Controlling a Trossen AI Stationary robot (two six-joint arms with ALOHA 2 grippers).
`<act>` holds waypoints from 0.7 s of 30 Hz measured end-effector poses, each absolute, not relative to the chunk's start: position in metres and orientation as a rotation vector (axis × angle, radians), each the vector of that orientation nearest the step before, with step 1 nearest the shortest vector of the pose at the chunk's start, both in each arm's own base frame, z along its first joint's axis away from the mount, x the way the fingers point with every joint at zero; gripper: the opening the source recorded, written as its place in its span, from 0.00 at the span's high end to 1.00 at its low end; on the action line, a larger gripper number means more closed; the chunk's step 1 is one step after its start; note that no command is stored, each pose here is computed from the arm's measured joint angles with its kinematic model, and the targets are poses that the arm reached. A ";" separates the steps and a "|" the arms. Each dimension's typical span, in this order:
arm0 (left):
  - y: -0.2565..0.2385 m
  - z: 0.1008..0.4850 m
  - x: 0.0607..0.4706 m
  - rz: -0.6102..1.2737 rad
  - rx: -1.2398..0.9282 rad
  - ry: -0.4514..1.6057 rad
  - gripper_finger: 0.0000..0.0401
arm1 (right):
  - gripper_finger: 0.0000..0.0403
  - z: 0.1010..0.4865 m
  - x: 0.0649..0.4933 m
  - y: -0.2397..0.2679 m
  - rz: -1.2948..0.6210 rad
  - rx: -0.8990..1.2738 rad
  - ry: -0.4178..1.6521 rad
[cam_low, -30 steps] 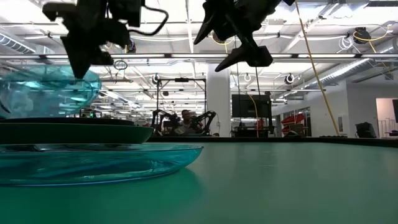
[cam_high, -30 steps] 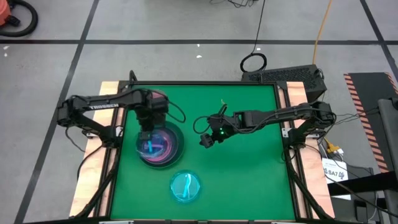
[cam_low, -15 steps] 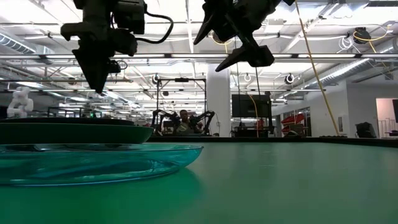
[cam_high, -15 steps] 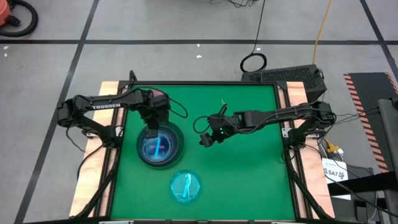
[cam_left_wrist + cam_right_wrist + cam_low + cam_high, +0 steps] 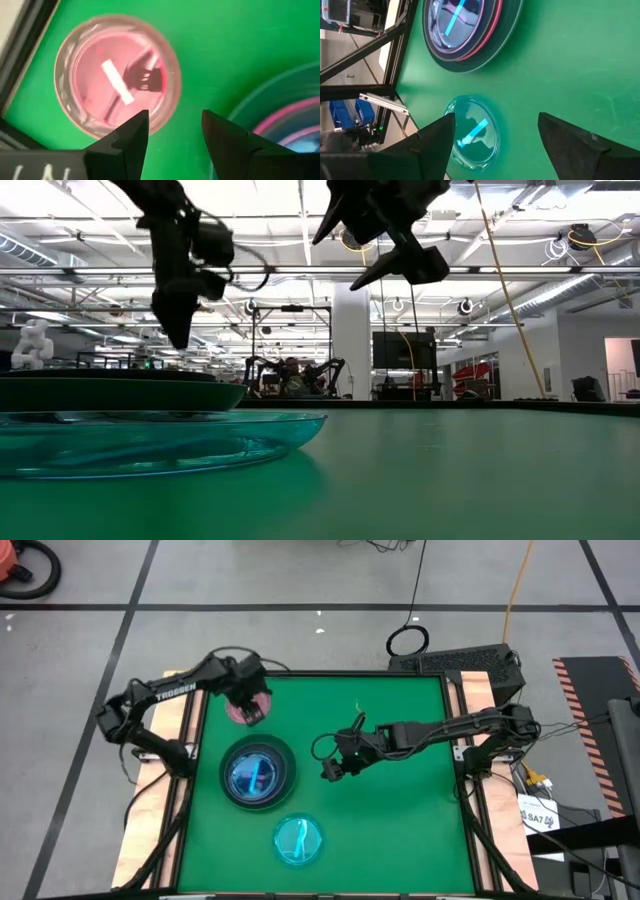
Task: Stack plastic plates
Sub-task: Stack the transparent pink plate on top of the transparent blue plate
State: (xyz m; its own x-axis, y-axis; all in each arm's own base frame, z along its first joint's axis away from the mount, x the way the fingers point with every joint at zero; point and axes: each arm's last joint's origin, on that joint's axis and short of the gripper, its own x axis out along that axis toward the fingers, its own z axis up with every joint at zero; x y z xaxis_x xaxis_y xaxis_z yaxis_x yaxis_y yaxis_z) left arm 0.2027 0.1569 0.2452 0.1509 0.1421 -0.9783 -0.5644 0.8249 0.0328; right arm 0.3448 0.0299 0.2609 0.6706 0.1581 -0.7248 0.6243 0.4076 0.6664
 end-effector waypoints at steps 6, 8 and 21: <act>0.180 0.228 0.192 0.395 -0.490 1.360 0.54 | 0.31 0.261 0.344 0.036 -0.325 1.133 0.828; 0.183 0.223 0.192 0.358 -0.483 1.377 0.54 | 0.31 0.261 0.344 0.036 -0.322 1.127 0.829; 0.175 0.190 0.225 0.443 -0.460 1.492 0.54 | 0.31 0.261 0.344 0.035 -0.313 1.098 0.828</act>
